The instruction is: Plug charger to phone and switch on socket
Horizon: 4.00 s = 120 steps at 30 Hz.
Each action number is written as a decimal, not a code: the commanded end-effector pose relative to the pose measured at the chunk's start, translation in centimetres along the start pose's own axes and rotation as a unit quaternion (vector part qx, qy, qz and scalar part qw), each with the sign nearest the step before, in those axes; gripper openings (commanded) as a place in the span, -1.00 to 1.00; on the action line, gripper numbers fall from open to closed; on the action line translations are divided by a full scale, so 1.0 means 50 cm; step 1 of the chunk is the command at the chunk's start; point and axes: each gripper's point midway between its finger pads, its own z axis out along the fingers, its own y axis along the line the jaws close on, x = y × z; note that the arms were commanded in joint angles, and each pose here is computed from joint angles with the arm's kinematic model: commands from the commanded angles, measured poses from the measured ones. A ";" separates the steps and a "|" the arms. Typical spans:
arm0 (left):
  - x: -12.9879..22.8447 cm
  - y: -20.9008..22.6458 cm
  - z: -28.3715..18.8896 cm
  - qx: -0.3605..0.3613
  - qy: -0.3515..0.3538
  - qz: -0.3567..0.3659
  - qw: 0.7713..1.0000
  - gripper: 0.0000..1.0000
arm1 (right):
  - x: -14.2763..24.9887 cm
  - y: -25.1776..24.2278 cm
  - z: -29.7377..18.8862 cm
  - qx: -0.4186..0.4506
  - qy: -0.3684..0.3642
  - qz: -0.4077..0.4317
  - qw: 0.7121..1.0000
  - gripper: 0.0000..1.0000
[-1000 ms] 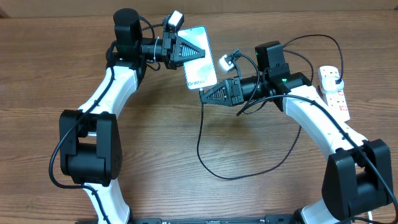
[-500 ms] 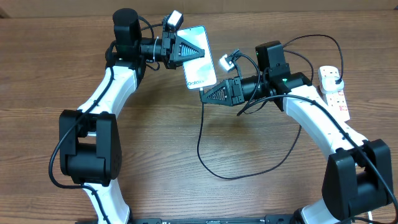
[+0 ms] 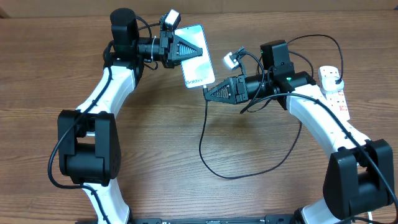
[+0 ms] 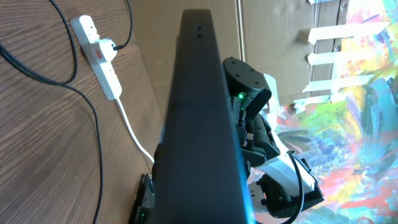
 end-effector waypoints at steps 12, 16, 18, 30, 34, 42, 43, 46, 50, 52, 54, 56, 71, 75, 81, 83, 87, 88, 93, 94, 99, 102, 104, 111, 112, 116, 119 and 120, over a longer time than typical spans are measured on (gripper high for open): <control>0.008 -0.013 0.002 0.007 0.016 0.022 1.000 -0.91 | 0.011 0.006 0.017 -0.009 0.012 -0.008 1.000 -0.93; 0.008 -0.013 0.002 0.007 0.016 0.023 1.000 -0.92 | 0.011 0.006 0.017 -0.009 0.012 -0.007 1.000 -0.93; 0.008 -0.013 0.002 0.007 0.016 0.026 1.000 -0.92 | 0.012 0.006 0.017 -0.009 0.013 -0.007 1.000 -0.93; 0.009 -0.014 0.004 0.007 0.017 0.028 0.999 -0.91 | 0.011 0.006 0.017 -0.009 0.012 -0.010 1.000 -0.93; 0.009 -0.014 0.005 0.007 0.017 0.030 0.999 -0.91 | 0.010 0.006 0.017 -0.009 0.012 -0.010 1.000 -0.93; 0.013 -0.014 0.014 0.008 0.022 0.031 0.999 -0.92 | 0.010 0.006 0.017 -0.009 0.012 -0.011 1.000 -0.93; 0.013 -0.014 0.014 0.008 0.022 0.031 0.999 -0.91 | 0.010 0.006 0.017 -0.009 0.012 -0.011 1.000 -0.93; 0.013 -0.014 0.014 0.008 0.022 0.031 0.999 -0.92 | 0.009 0.006 0.016 -0.009 0.011 -0.011 1.000 -0.93; 0.013 -0.014 0.014 0.008 0.022 0.031 0.999 -0.92 | 0.008 0.006 0.016 -0.009 0.010 -0.015 1.000 -0.93; 0.013 -0.014 0.014 0.008 0.022 0.031 0.999 -0.91 | 0.006 0.007 0.016 -0.009 0.009 -0.017 1.000 -0.93; 0.013 -0.014 0.014 0.008 0.022 0.031 0.999 -0.92 | 0.005 0.007 0.016 -0.009 0.009 -0.017 1.000 -0.93; 0.013 -0.014 0.014 0.008 0.023 0.031 0.999 -0.91 | 0.002 0.008 0.016 -0.009 0.008 -0.015 1.000 -0.92; 0.017 -0.015 0.022 0.010 0.027 0.035 0.999 -0.91 | -0.022 0.014 0.011 -0.011 -0.006 -0.016 1.000 -0.93; 0.019 -0.016 0.028 0.010 0.030 0.035 0.999 -0.92 | -0.040 0.022 0.010 -0.014 -0.015 -0.023 1.000 -0.93; 0.023 -0.017 0.036 0.012 0.035 0.037 0.999 -0.92 | -0.052 0.030 0.009 -0.018 -0.022 -0.029 0.999 -0.93; 0.023 -0.017 0.036 0.012 0.035 0.037 0.999 -0.91 | -0.052 0.030 0.009 -0.018 -0.022 -0.028 0.999 -0.93; 0.022 -0.016 0.034 0.011 0.034 0.036 0.999 -0.92 | -0.050 0.029 0.009 -0.018 -0.020 -0.022 0.999 -0.93; 0.021 -0.016 0.033 0.011 0.033 0.036 0.999 -0.91 | -0.049 0.028 0.009 -0.017 -0.020 -0.020 0.999 -0.93; 0.013 -0.014 0.015 0.009 0.023 0.036 0.999 -0.92 | -0.040 0.023 0.010 -0.015 -0.015 -0.007 1.000 -0.84; 0.011 -0.014 0.010 0.008 0.020 0.036 0.999 -0.92 | -0.037 0.021 0.010 -0.014 -0.014 -0.003 1.000 -0.81; -0.002 -0.011 -0.024 0.003 0.001 0.037 0.999 -0.92 | -0.029 0.017 0.010 -0.012 -0.010 0.004 1.000 -0.78; -0.008 -0.009 -0.041 0.001 -0.008 0.038 0.999 -0.91 | -0.029 0.017 0.010 -0.012 -0.010 0.000 1.000 -0.57; -0.010 -0.008 -0.048 0.000 -0.012 0.048 0.999 -0.91 | -0.031 0.015 0.006 -0.011 -0.012 0.000 1.000 -0.38; 0.001 0.017 -0.051 -0.001 -0.014 0.064 0.998 -0.92 | -0.048 -0.001 -0.033 -0.001 -0.036 0.010 0.999 0.07; 0.004 0.023 -0.051 -0.001 -0.014 0.063 0.998 -0.92 | -0.051 -0.004 -0.040 0.001 -0.041 0.011 0.999 0.08; 0.011 0.058 -0.051 -0.011 -0.029 0.042 0.999 -0.92 | -0.063 -0.020 -0.069 0.016 -0.061 0.017 0.998 0.25; 0.011 0.080 -0.052 -0.022 -0.043 0.034 0.998 -0.92 | -0.066 -0.048 -0.077 0.051 -0.075 0.037 0.995 0.29; 0.011 0.089 -0.052 -0.027 -0.049 0.029 0.998 -0.92 | -0.065 -0.062 -0.078 0.069 -0.080 0.047 0.993 0.30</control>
